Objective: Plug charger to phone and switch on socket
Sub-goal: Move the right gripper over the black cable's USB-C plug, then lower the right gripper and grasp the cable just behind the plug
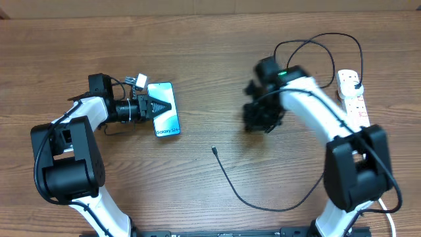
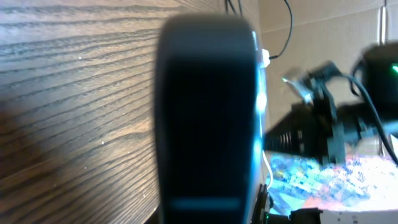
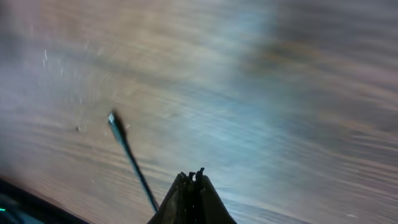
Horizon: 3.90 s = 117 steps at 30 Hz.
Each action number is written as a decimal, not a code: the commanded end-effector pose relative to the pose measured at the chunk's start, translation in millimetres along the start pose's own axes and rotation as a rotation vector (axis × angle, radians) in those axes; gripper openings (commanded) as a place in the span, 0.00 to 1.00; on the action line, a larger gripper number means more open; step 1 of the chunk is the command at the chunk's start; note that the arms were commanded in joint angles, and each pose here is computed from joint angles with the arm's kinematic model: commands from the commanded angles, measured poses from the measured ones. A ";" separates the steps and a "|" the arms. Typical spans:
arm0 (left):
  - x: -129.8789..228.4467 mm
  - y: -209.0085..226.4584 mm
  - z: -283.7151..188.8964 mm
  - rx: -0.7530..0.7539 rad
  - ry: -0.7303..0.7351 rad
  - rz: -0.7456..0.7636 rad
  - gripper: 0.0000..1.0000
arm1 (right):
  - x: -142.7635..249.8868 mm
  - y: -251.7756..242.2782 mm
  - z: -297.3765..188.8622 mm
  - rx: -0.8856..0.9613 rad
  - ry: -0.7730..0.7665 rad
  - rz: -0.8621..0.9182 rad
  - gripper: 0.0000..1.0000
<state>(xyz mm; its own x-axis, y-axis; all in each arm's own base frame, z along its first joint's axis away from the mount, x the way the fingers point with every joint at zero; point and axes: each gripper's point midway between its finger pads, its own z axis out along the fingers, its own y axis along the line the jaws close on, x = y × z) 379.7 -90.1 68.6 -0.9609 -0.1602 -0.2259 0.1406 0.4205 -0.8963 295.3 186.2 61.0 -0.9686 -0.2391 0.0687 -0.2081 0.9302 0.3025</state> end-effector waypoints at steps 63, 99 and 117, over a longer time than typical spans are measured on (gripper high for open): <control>-10.1 16.9 -20.2 -0.122 -0.059 -0.129 0.04 | 18.0 17.7 79.2 0.375 0.061 -0.077 0.04; -10.2 16.7 -20.2 -0.121 -0.059 -0.128 0.04 | -10.5 20.7 73.7 0.259 -0.013 0.028 0.26; -10.2 16.7 -20.2 -0.121 -0.059 -0.128 0.04 | -7.7 20.2 73.6 0.263 -0.003 0.029 0.06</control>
<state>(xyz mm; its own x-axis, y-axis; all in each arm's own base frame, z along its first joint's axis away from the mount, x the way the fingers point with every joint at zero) 384.9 -62.3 47.3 -0.9577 -0.2635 -0.1154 -0.0393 0.5171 -0.8550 284.3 226.0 1.0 -0.9735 -0.2169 0.0725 -0.2137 0.9757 0.0490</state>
